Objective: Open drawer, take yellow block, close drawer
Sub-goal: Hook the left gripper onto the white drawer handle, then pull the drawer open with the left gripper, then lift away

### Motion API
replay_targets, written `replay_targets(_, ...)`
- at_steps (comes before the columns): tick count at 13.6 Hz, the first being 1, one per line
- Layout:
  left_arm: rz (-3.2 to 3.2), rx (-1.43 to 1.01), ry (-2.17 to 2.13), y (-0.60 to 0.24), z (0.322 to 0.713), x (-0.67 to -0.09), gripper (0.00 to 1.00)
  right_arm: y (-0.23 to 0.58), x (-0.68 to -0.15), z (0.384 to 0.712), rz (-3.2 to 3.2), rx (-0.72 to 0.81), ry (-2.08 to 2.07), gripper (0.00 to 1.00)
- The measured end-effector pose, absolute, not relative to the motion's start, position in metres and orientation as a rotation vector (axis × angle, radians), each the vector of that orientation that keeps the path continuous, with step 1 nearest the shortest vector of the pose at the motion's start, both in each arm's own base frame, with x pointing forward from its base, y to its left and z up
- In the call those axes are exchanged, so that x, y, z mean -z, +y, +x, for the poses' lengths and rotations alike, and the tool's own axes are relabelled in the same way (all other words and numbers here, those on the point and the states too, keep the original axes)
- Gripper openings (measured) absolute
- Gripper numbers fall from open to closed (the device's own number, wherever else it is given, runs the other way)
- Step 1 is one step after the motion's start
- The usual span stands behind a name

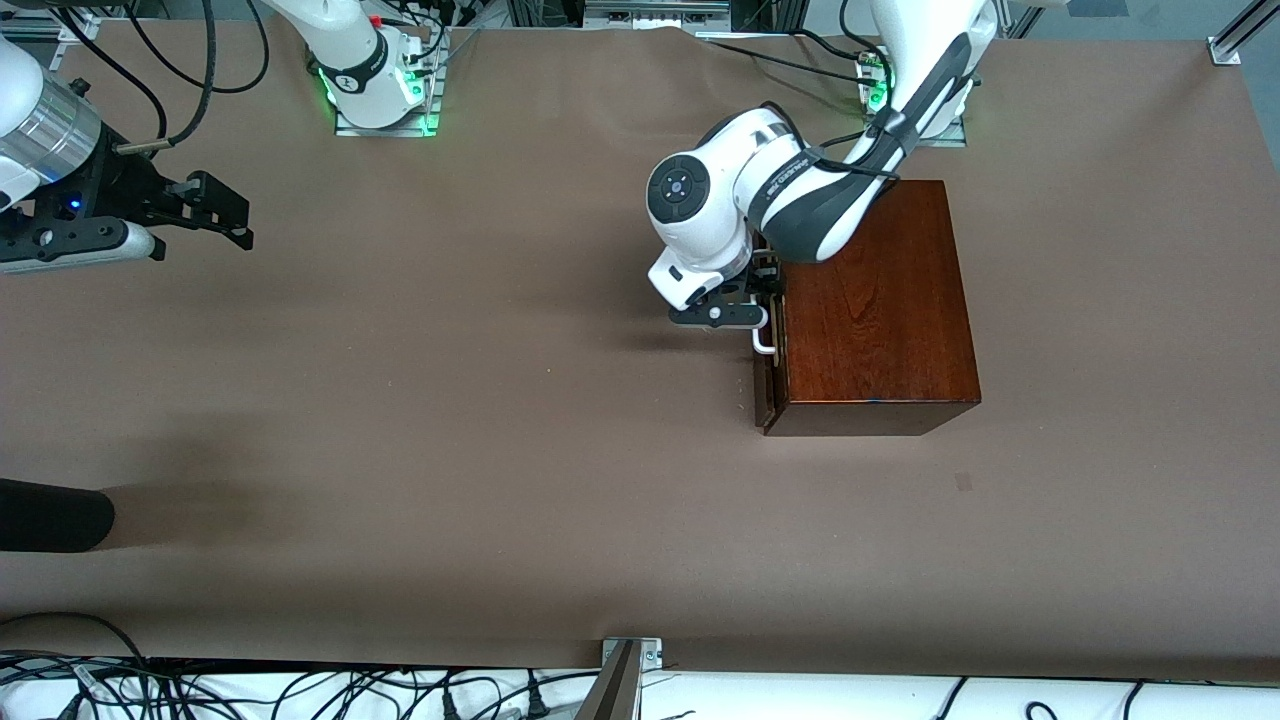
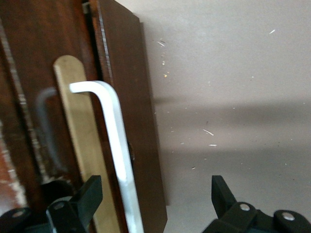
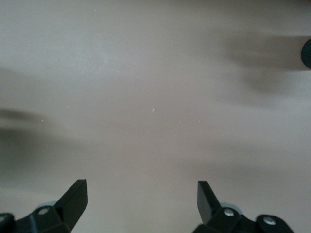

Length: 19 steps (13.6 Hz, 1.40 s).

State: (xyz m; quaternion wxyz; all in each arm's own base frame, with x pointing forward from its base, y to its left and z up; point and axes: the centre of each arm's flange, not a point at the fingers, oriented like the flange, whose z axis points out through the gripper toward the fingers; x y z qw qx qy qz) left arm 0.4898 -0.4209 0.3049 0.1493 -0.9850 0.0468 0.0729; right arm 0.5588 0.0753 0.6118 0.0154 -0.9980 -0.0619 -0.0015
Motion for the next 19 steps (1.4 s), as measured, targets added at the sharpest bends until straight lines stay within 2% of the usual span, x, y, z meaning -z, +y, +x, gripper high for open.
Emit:
replay_targets(7, -2.864, -0.197, 0.154, -0.431, 0.489, -0.287, 1.00, 0.075, -0.612, 0.559, -3.105, 0.005, -0.193, 1.00)
replay_targets(19, -3.023, 0.010, 0.194, -0.487, 0.475, -0.287, 1.00, 0.075, -0.612, 0.559, -3.105, 0.005, -0.192, 1.00)
